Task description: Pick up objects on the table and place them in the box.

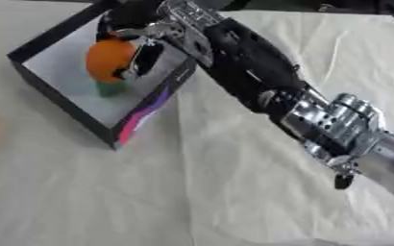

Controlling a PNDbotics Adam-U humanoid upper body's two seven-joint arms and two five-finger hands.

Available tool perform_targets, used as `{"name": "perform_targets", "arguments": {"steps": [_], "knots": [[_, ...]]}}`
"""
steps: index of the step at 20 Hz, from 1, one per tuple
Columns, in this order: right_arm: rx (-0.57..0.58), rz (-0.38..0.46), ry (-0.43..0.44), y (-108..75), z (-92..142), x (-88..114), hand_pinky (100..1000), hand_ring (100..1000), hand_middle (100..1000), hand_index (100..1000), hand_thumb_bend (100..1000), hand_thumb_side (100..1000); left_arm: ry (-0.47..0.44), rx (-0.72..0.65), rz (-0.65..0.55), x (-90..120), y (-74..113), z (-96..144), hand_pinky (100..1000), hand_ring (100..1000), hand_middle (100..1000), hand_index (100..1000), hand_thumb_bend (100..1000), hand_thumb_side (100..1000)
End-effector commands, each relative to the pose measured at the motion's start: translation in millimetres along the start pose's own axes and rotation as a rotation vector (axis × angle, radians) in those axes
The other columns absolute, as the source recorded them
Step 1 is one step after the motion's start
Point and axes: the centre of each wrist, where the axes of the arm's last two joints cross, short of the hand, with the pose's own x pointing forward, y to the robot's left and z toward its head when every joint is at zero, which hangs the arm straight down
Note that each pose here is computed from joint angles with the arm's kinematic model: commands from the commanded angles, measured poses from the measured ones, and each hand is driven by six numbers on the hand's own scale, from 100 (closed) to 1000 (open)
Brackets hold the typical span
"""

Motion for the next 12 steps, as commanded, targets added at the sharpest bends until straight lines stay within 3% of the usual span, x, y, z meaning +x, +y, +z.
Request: {"name": "perform_targets", "arguments": {"steps": [1,5,6,7,8,12], "knots": [[-0.004,0.027,0.016,-4.6,1.9,-4.7,896,850,777,904,264,483,-0.026,-0.008,-0.007,6.8,1.9,-3.9,838,808,780,842,100,791],[0.015,0.040,0.005,-5.3,3.6,-6.8,972,888,801,964,351,367,-0.026,-0.009,-0.007,6.9,1.8,-3.9,838,809,780,842,100,791],[0.014,0.040,-0.005,-6.9,4.3,-7.6,994,891,800,971,441,437,-0.026,-0.009,-0.007,6.8,1.8,-3.7,838,809,780,843,100,791],[0.002,0.040,-0.010,-10.4,5.4,-8.6,1000,892,799,970,458,538,-0.025,-0.009,-0.007,6.7,1.9,-3.6,839,809,780,843,100,791],[-0.019,0.035,-0.006,-14.6,6.7,-10.1,1000,892,799,961,455,699,-0.024,-0.008,-0.008,6.5,2.0,-3.4,839,809,781,843,100,791],[-0.110,-0.030,0.046,-20.3,11.5,-16.3,1000,874,798,965,359,707,-0.022,-0.007,-0.010,6.2,3.0,-3.1,839,810,781,844,100,791]]}}
